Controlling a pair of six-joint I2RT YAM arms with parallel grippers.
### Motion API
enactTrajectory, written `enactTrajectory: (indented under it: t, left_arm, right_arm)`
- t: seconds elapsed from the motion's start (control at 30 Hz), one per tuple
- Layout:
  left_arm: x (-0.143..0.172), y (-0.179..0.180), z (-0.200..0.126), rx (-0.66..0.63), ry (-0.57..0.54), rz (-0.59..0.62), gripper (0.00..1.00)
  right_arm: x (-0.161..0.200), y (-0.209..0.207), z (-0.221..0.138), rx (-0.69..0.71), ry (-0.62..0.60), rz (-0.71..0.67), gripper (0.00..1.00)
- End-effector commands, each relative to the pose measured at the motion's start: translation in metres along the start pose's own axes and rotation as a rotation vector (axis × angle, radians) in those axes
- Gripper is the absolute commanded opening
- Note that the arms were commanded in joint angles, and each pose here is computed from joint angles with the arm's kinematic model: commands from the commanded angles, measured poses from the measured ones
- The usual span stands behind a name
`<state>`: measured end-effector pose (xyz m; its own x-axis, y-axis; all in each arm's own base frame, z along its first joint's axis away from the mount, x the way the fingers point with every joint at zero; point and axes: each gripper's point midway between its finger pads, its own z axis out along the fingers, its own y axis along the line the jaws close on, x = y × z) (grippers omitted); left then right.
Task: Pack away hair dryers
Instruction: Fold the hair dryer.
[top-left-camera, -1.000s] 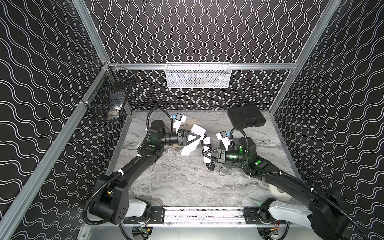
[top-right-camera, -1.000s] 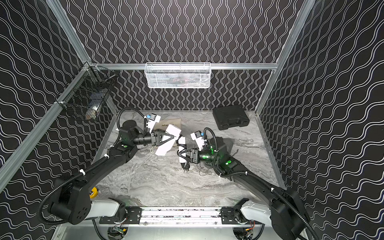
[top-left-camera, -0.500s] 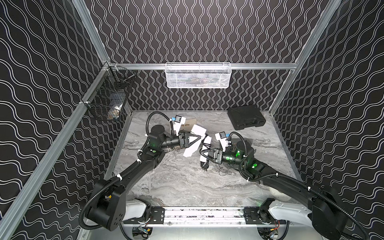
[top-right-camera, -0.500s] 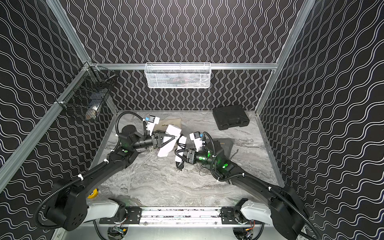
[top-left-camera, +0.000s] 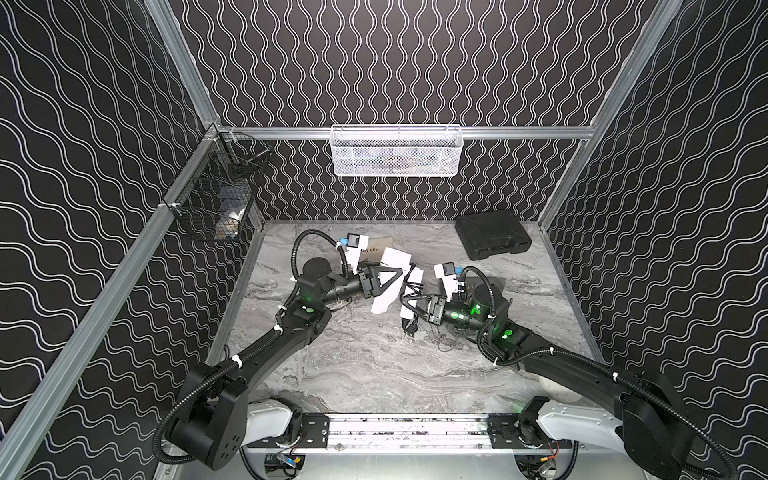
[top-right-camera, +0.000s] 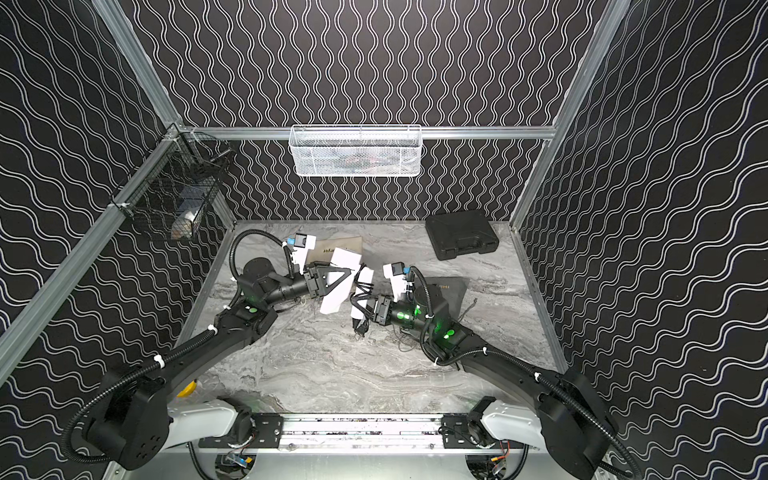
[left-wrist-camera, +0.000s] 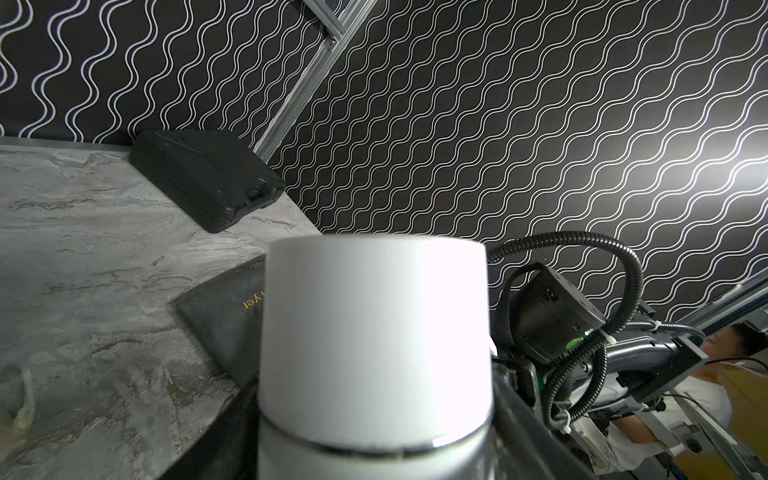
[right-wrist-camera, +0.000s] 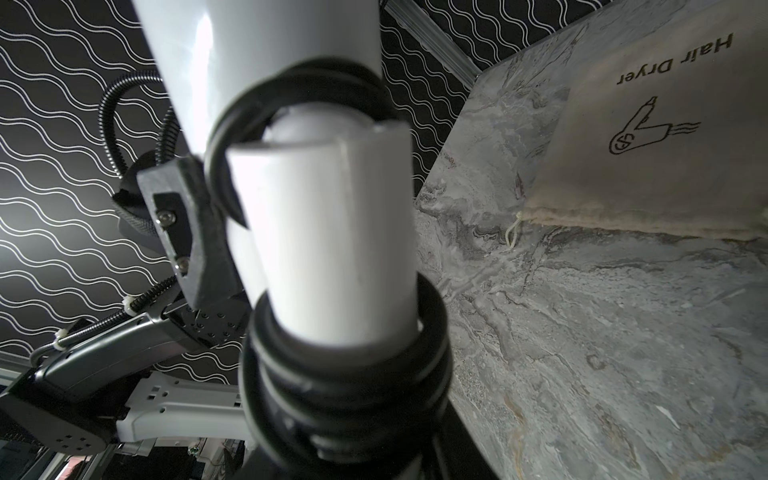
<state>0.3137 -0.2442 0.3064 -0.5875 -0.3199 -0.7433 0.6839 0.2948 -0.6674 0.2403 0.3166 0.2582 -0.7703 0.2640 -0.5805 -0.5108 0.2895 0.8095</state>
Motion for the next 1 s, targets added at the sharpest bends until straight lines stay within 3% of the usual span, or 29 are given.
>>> enactTrajectory:
  t: [0.0,0.53,0.83,0.97]
  left_arm:
    - [0.003,-0.015,0.003,0.059,-0.001,0.007,0.00]
    - [0.019,-0.019,0.009,0.083,0.034,-0.014,0.00]
    - [0.011,-0.007,0.004,-0.017,0.081,0.001,0.00]
    - [0.002,-0.004,0.005,-0.024,0.064,-0.034,0.00]
  right_arm:
    - [-0.030,0.059,-0.001,-0.207,-0.105,-0.075,0.10]
    - [-0.026,0.061,0.008,-0.197,-0.084,-0.100,0.11]
    - [-0.025,0.018,-0.026,0.008,-0.130,-0.080,0.34]
    - [-0.034,0.017,-0.047,0.028,-0.169,-0.080,0.51]
